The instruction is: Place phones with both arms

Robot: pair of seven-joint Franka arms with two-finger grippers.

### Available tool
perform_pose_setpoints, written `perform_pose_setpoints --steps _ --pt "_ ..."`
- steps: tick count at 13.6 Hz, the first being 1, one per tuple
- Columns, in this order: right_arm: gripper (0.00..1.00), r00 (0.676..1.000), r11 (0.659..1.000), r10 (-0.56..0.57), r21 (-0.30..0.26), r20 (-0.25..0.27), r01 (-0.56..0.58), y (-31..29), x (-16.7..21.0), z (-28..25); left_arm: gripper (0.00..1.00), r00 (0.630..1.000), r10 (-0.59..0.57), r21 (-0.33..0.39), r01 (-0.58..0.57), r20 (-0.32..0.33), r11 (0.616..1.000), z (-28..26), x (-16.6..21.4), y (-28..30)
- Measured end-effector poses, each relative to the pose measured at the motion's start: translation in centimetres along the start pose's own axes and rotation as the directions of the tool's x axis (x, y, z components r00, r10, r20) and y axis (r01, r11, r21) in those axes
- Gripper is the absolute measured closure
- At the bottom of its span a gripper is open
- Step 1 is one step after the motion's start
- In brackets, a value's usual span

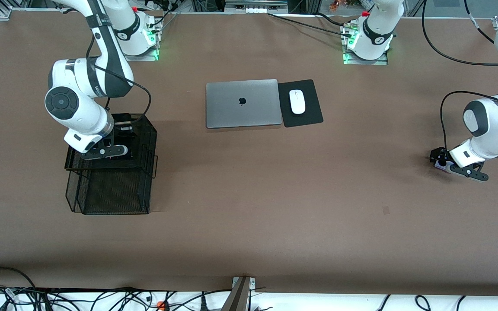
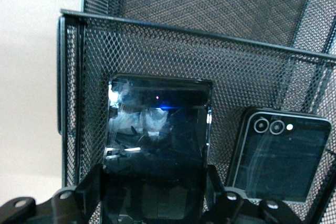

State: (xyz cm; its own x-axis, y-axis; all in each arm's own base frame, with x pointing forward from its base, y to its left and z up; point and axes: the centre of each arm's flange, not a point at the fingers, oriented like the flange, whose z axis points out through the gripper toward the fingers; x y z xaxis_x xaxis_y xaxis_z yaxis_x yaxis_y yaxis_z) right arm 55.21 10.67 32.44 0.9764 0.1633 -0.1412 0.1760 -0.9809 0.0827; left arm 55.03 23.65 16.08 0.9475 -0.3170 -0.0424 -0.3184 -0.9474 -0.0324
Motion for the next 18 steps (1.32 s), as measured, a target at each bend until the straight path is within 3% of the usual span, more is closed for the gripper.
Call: perform_pose_setpoints --steps 1,2,9,14,18 --pt "0.19 1.0 1.0 0.006 0.007 -0.005 -0.006 0.0 0.1 0.0 0.04 1.0 -0.003 0.0 0.003 0.0 1.0 0.0 0.0 0.0" --pt "0.19 1.0 1.0 0.019 0.023 -0.008 -0.019 0.0 0.1 0.0 0.14 1.0 -0.003 0.0 0.003 0.0 1.0 -0.2 0.0 0.0" --pt "0.19 0.998 0.997 0.066 0.034 -0.015 -0.065 1.5 0.6 1.0 0.15 0.999 -0.05 -0.008 0.05 0.013 0.999 -0.6 0.3 -0.1" --pt "0.19 0.995 0.993 0.094 0.068 -0.016 -0.092 1.5 0.8 1.2 0.15 0.988 -0.14 -0.072 0.144 0.069 0.987 -5.7 7.3 6.3" --pt "0.18 0.995 0.993 0.098 0.072 -0.023 -0.096 1.6 1.0 0.9 0.15 0.965 -0.241 -0.088 0.25 0.103 0.964 -10.7 13.9 17.3"
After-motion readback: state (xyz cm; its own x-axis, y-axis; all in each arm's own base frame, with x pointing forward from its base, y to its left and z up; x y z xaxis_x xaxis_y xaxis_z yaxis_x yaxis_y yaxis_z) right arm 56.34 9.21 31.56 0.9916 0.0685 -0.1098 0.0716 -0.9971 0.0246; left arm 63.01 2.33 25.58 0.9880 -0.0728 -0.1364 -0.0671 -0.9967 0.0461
